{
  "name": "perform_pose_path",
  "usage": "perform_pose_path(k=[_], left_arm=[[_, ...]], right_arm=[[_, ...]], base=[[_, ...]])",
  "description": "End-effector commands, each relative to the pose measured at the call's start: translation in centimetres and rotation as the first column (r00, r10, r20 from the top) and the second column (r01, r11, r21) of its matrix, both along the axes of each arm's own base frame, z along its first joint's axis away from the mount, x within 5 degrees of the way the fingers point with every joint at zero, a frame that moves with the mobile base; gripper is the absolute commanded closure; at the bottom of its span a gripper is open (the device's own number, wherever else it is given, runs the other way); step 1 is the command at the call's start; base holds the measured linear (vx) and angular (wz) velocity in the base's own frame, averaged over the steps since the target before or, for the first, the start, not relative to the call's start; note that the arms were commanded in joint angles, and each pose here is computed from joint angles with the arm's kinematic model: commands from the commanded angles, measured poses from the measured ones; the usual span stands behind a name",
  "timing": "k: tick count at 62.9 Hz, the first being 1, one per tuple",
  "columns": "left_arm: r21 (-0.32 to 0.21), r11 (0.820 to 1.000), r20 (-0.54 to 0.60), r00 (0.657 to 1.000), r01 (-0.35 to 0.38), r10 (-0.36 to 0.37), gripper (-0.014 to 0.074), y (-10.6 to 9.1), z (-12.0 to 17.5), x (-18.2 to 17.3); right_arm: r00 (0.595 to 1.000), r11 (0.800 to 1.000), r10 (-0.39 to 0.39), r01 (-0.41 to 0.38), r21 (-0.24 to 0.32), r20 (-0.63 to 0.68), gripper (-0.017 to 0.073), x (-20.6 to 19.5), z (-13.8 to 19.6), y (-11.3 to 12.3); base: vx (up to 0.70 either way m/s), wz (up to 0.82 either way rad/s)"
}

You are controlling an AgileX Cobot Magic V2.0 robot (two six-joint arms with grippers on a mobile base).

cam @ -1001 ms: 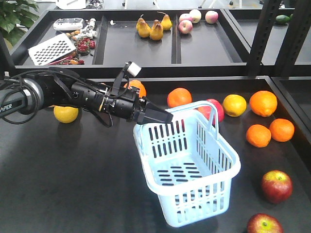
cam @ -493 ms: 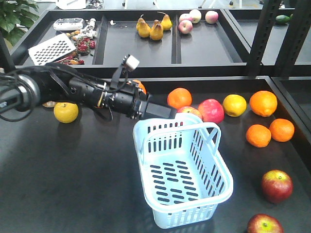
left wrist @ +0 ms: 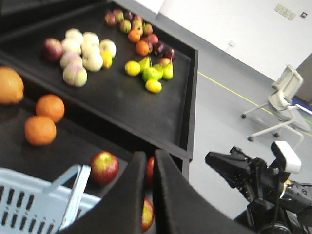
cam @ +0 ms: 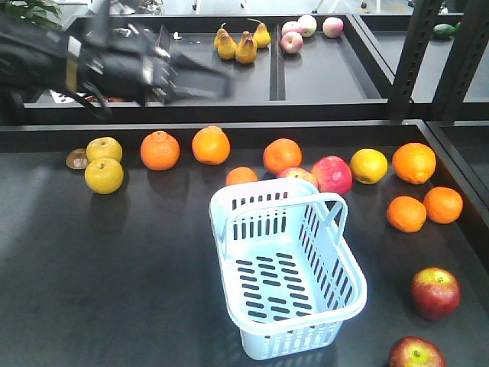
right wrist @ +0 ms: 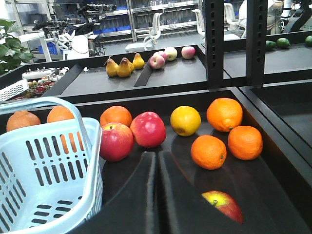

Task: Pick three apples into basket with both arms
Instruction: 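Open the left gripper and lift it away from the basket handle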

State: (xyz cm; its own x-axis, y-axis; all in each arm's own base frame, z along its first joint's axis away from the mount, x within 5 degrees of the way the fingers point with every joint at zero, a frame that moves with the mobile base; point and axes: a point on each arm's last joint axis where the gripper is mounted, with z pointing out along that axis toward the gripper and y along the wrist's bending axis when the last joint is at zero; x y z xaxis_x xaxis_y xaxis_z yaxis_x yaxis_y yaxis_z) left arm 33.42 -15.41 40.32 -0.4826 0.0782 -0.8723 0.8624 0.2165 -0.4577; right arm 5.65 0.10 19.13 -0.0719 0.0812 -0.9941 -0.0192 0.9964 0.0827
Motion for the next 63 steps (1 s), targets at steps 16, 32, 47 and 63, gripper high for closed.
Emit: perform_pose_path(k=[16,32,47,63], left_arm=[[0.050,0.990,0.261,0.955,0.132,-0.140,0.0601,2.2,6.8,-10.6],[0.073,0.986,0.212,0.963,0.151,-0.164,0.0601,3.3,2.2,-16.3],[0.095,0.994,0.197,0.977,0.063,-0.081,0.0601,4.8,-4.7,-22.7],[0.112,0.971,0.201,0.961,-0.213,0.188,0.0601,6.7,-12.2,-26.6]], right_arm=[[0.997,1.000,0.000,0.001,-0.009,0.077,0.0566,0.0,0.4,0.0],[0.997,1.000,0.000,0.001,-0.009,0.077,0.0566,0.0,0.4,0.0],[0.997,1.000,0.000,0.001,-0.009,0.077,0.0566,0.0,0.4,0.0],[0.996,1.000,0.000,-0.001,0.004,0.087,0.0566,0.0,0.5,0.0]], base=[[0.00,0.00],[0.00,0.00],[0.00,0.00],[0.00,0.00]])
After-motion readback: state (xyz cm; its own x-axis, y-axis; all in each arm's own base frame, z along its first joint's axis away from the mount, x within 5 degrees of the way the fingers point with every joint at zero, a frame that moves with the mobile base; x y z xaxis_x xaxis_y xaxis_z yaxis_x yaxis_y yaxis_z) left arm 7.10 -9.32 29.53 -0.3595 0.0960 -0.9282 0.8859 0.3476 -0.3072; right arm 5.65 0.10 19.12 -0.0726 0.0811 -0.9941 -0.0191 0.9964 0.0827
